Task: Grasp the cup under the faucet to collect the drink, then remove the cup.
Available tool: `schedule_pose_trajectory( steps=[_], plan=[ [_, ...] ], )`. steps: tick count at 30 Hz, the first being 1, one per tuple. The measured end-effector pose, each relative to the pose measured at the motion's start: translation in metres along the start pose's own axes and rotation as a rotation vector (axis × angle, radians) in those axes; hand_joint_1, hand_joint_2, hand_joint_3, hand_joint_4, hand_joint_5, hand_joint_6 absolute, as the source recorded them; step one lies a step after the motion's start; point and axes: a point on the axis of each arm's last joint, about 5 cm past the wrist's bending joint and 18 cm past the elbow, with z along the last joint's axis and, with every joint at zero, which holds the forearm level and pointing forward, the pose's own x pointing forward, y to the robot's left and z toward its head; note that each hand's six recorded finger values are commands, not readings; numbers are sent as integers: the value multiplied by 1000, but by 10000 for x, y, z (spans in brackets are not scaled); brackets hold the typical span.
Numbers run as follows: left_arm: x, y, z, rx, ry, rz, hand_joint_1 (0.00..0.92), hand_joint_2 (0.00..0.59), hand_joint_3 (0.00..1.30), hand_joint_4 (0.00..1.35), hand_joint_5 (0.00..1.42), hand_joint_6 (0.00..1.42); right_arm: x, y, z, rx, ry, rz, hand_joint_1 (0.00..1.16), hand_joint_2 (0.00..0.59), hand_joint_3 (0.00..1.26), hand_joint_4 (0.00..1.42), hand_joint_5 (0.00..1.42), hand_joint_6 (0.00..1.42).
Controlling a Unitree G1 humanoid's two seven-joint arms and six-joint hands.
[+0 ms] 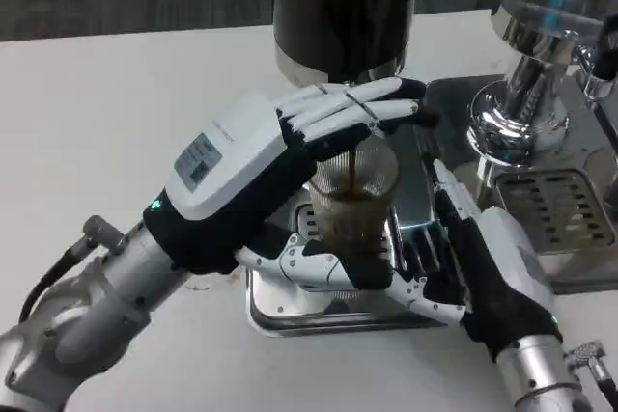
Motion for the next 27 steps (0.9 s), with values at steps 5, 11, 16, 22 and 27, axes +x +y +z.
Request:
schedule_pose_trajectory(
  steps=[5,11,16,22,27],
  plan=[
    [-16,25,-7,4,0,-1,0,145,326,202,430,324,106,-2,-22,27,-15,17,648,188,0,0,0,99],
    [-24,30,-11,-4,3,14,0,149,337,213,437,326,217,-6,-33,23,-25,37,651,187,0,0,0,96],
    [-28,38,-14,-1,4,14,0,150,341,214,443,327,253,27,-34,52,-41,49,648,185,0,0,0,89],
    [-34,47,-16,1,5,14,0,152,346,214,446,327,296,81,-23,101,-57,67,645,183,0,0,0,85],
    [-37,53,-18,3,6,13,0,153,347,214,447,327,339,96,-29,129,-66,71,643,182,0,0,0,86]
  ],
)
